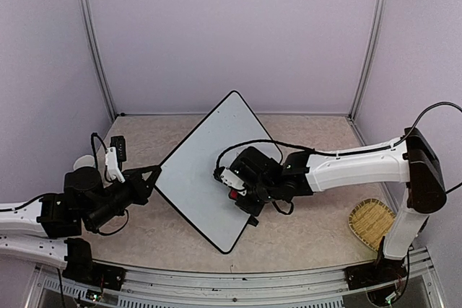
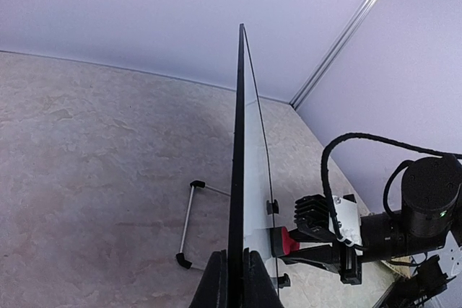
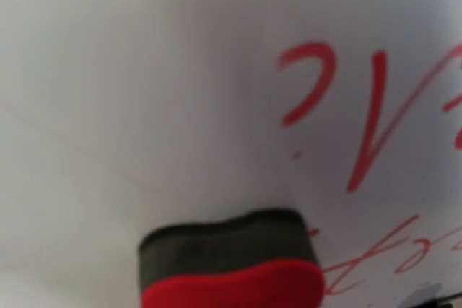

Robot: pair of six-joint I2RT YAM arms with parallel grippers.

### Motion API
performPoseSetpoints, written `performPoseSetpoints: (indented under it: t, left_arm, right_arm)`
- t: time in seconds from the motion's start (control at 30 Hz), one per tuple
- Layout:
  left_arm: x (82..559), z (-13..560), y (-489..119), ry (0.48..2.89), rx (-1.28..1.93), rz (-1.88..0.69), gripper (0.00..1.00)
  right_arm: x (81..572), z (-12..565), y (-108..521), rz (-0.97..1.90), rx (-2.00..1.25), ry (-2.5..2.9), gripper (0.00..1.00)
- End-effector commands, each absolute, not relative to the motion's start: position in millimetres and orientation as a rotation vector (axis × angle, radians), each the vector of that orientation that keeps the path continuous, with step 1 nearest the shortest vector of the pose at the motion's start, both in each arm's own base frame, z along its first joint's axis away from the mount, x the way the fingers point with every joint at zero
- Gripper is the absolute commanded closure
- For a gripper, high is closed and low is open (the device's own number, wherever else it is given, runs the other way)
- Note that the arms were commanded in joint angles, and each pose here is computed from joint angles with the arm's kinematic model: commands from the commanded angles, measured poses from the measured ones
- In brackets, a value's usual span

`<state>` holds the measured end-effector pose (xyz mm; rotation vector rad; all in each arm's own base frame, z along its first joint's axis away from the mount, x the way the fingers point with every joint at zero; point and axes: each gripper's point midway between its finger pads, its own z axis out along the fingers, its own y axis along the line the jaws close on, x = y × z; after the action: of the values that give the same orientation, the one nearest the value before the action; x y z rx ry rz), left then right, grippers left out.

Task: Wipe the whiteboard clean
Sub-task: Erase the whiteboard at the center of the board.

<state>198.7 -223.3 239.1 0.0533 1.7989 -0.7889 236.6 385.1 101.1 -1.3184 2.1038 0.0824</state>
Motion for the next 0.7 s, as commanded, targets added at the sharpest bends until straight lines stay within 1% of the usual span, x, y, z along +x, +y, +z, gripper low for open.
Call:
performPoseSetpoints:
  t: [0.0,0.17,0.37,0.57,0.67]
  left_arm:
    - [175.0,222.5,-249.0,1.867,0.299,-0.829,1.0]
    - [174.9,223.1,-248.2,1.867,0.296,-0.829,1.0]
    - [174.8,220.4,-248.3,1.872,0.297,-0.828,1.0]
    - [175.0,218.9,-249.7,1.875,0.302,-0.827,1.0]
    - [174.5,218.5,-249.1,1.874,0.303,-0.827,1.0]
  right_arm:
    - [251.0,109.1,395.1,0.073,-1.315,2.111,0.79]
    - [272.0,134.6,409.5,0.079,-1.263,2.078,0.79]
    - [277.8,149.9,427.1,0.13,-1.264,2.043,0.79]
    - [277.2,144.3,434.4,0.164,-1.293,2.059,0.79]
    - [274.0,130.8,427.7,0.173,-1.313,2.098,0.79]
